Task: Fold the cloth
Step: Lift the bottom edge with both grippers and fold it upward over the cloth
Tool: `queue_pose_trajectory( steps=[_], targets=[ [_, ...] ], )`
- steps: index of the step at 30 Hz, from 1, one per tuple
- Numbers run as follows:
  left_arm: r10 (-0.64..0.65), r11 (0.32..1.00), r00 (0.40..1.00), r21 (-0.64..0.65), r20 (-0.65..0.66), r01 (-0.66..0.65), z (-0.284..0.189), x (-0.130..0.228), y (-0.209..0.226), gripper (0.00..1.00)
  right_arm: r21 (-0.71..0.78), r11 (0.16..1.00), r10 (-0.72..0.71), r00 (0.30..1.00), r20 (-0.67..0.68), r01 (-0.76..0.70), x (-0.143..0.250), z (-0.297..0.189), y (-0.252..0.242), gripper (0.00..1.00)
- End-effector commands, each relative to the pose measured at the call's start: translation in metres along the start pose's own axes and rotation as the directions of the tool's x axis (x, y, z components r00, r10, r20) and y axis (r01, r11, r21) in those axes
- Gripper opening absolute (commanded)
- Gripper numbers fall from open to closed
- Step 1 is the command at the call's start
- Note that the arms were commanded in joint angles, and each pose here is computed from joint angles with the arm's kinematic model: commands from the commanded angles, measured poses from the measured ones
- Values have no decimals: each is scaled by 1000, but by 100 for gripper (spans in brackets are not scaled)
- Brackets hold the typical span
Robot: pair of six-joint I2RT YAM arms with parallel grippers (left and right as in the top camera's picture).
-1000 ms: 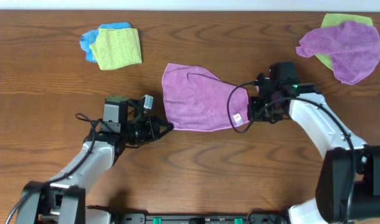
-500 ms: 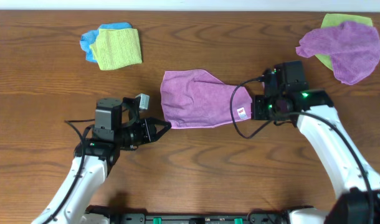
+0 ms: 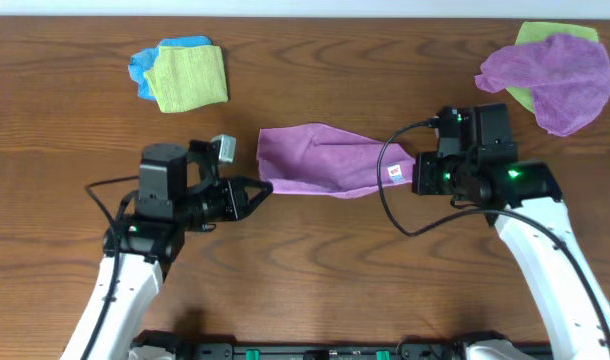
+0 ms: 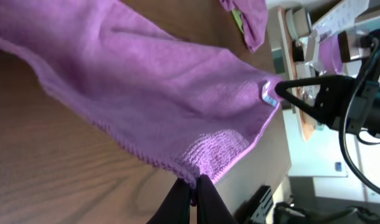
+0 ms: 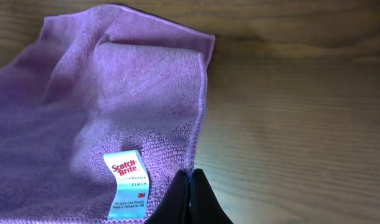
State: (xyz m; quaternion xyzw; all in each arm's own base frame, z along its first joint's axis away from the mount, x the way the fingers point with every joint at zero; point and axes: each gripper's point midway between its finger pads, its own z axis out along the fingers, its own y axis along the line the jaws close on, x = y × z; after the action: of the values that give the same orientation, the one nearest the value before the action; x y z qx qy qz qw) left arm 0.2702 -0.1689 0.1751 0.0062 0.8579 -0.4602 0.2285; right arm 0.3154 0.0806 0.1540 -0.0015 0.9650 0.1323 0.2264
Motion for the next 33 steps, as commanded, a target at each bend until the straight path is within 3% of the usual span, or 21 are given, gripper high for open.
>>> queue_pose_trajectory(
  steps=[1,19,33],
  targets=[
    [89,996,996,2,19,-89,-8,-11,-14,6,-11,1000,15,999,38,-14,-10,-15,7,1],
    [22,1000,998,7,-61,-21,-13,5,-19,6,-25,1000,13,996,-87,-15,12,-43,28,2],
    [-42,998,991,-41,-126,37,-19,24,-14,6,83,995,80,963,-256,-61,56,-51,9,2]
  ],
)
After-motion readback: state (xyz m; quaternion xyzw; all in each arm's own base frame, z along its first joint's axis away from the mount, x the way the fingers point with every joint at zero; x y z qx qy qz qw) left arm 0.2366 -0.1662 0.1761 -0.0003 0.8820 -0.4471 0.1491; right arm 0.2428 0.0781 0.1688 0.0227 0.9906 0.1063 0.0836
